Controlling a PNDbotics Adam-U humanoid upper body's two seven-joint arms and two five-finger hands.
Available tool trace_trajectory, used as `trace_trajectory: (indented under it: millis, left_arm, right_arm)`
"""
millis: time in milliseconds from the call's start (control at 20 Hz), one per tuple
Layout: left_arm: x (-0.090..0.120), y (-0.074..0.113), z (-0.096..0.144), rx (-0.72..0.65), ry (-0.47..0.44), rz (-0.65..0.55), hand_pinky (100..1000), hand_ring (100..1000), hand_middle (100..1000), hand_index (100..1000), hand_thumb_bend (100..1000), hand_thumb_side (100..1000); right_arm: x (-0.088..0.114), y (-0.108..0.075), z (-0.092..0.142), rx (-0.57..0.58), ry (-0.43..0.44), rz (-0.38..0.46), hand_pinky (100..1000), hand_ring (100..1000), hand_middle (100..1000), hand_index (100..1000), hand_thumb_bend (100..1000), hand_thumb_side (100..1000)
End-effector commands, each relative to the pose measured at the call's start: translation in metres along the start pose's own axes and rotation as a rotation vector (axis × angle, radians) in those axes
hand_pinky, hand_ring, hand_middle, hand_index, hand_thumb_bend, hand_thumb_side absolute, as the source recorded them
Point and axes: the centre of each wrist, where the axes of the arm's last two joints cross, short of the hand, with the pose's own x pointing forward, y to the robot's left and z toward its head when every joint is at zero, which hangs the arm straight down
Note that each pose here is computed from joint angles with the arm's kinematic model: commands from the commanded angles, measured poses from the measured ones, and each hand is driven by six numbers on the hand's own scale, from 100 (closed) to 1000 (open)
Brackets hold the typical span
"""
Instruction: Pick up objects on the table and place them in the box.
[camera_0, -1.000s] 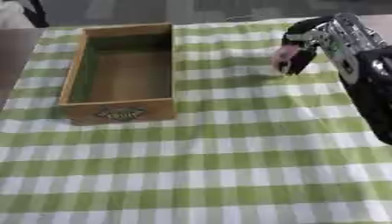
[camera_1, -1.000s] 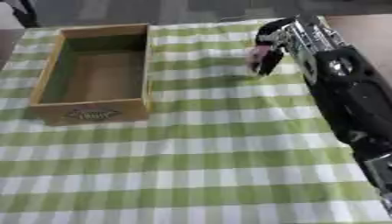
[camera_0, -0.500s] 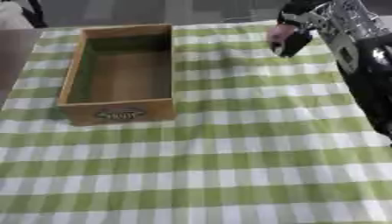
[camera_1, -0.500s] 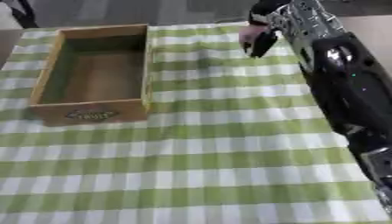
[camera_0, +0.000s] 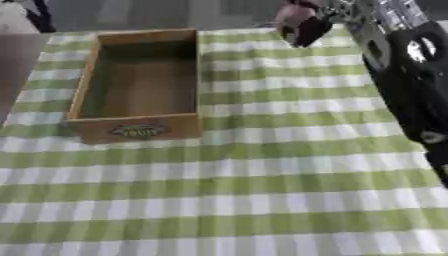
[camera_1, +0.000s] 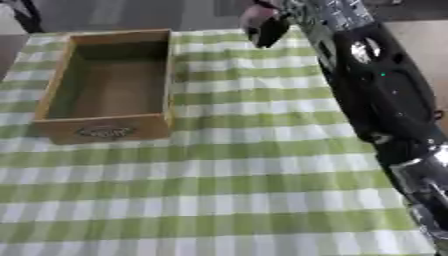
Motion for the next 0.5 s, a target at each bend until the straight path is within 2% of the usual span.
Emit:
trace_trajectory:
  millis: [50,350,400,450,500]
  left_arm:
    - [0.006,-0.002,-0.006,-0.018,-0.023,0.002,646,524,610,912,100,977]
    - [0.006,-0.003,-0.006,-0.018,-0.023,0.011,644,524,610,911,100,975]
    - [0.006,-0.003,-0.007,-0.018,-0.024,0.013,644,524,610,911,100,975]
    - [0.005,-0.004,-0.007,-0.018,-0.024,0.014,643,524,610,911,100,975]
    - [0.005,-0.004,-0.007,-0.019,-0.025,0.016,642,524,610,911,100,975]
  right_arm:
    - [0.015,-0.025,0.003,-0.093,-0.025,0.022,564,620,463,569,100,407]
    - [0.055,-0.038,-0.005,-0.143,-0.120,0.013,574,622,472,584,100,406]
    - [0.062,-0.039,-0.006,-0.146,-0.135,0.005,574,621,472,584,100,597]
    - [0.068,-0.040,-0.007,-0.150,-0.149,-0.003,574,621,470,583,100,406]
    - [0.075,-0.041,-0.009,-0.152,-0.162,-0.010,576,621,471,584,100,405]
